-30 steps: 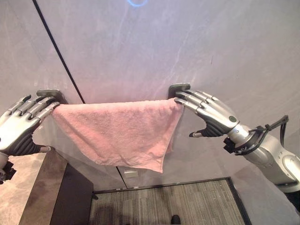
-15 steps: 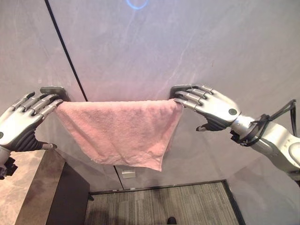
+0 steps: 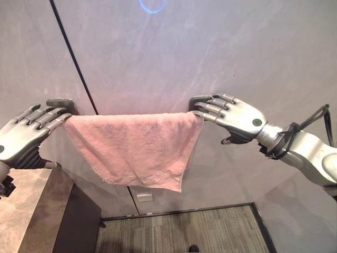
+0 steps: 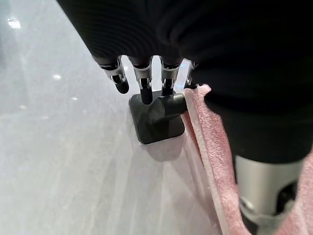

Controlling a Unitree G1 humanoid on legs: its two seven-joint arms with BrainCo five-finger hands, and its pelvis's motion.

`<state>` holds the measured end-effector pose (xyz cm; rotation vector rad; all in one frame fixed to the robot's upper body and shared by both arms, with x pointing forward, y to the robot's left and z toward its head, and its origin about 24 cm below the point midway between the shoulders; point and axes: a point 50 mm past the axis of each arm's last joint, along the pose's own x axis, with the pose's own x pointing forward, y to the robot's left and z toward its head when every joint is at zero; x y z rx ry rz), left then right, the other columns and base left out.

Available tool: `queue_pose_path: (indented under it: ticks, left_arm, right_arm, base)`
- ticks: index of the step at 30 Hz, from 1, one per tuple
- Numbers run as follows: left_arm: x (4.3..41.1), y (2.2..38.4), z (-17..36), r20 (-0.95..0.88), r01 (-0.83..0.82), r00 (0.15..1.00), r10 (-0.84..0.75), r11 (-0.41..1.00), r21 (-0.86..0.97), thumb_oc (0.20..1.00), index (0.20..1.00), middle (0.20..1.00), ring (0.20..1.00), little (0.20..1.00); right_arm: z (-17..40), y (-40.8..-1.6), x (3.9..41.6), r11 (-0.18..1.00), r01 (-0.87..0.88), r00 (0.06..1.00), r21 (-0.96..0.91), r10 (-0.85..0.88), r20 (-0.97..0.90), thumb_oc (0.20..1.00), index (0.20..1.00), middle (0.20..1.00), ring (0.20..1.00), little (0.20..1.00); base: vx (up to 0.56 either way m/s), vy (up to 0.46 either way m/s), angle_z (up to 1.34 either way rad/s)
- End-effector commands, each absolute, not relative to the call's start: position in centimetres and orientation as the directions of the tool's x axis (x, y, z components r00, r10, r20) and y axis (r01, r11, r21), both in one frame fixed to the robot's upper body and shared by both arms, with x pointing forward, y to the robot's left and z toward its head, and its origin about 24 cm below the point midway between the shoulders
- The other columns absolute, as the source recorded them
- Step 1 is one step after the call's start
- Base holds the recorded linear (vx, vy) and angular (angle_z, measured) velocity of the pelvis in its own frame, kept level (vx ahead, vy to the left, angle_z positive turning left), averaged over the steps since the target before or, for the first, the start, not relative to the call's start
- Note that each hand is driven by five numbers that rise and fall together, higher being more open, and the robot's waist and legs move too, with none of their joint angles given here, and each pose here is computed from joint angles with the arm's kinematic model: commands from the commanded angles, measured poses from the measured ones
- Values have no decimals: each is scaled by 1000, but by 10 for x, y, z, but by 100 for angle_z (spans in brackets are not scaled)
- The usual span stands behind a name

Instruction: Put brush and paste in cup on sink, flatten towel.

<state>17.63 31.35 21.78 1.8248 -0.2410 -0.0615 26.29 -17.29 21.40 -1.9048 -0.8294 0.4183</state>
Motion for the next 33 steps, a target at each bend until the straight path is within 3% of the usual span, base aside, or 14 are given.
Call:
queue_pose_path:
  ticks: [1,14,19,21,22,23,24,33]
  left_arm:
    - [174,324,208,-57,7,989,-138,-335,942,1000,1000,1000,1000,1000]
    - [160,364,178,-108,125,992,72,-309,943,1000,1000,1000,1000,1000]
    - [150,375,163,7,22,989,149,-190,981,1000,1000,1000,1000,1000]
    - [151,373,151,63,-49,983,173,-81,995,1000,1000,1000,1000,1000]
    - [152,374,132,134,-165,959,248,109,980,1000,1000,1000,1000,1000]
    - [153,373,131,136,-168,960,246,113,979,1000,1000,1000,1000,1000]
    - [160,363,120,191,-255,946,260,242,936,1000,1000,1000,1000,1000]
    - [181,339,114,369,-505,863,344,570,648,1000,1000,1000,1000,1000]
  right_arm:
    - [171,-224,285,-517,120,884,-847,444,-146,1000,1000,1000,1000,1000]
    - [178,-269,281,-472,112,962,-874,271,-23,1000,1000,1000,1000,1000]
    - [178,-271,268,-331,190,956,-924,275,98,1000,1000,1000,1000,1000]
    - [179,-269,262,-249,232,947,-940,279,160,1000,1000,1000,1000,1000]
    - [175,-267,258,-169,264,938,-950,273,212,1000,1000,1000,1000,1000]
    - [175,-268,257,-172,266,938,-948,272,214,1000,1000,1000,1000,1000]
    - [175,-262,257,-55,304,921,-951,272,278,1000,1000,1000,1000,1000]
    - [197,-246,257,234,435,839,-869,245,486,1000,1000,1000,1000,1000]
  base:
    - [0,0,0]
    - [1,-2,1]
    - [0,0,0]
    - [0,0,0]
    - [0,0,0]
    - [-12,-16,6]
    - [-8,-9,21]
    - [-3,-6,2]
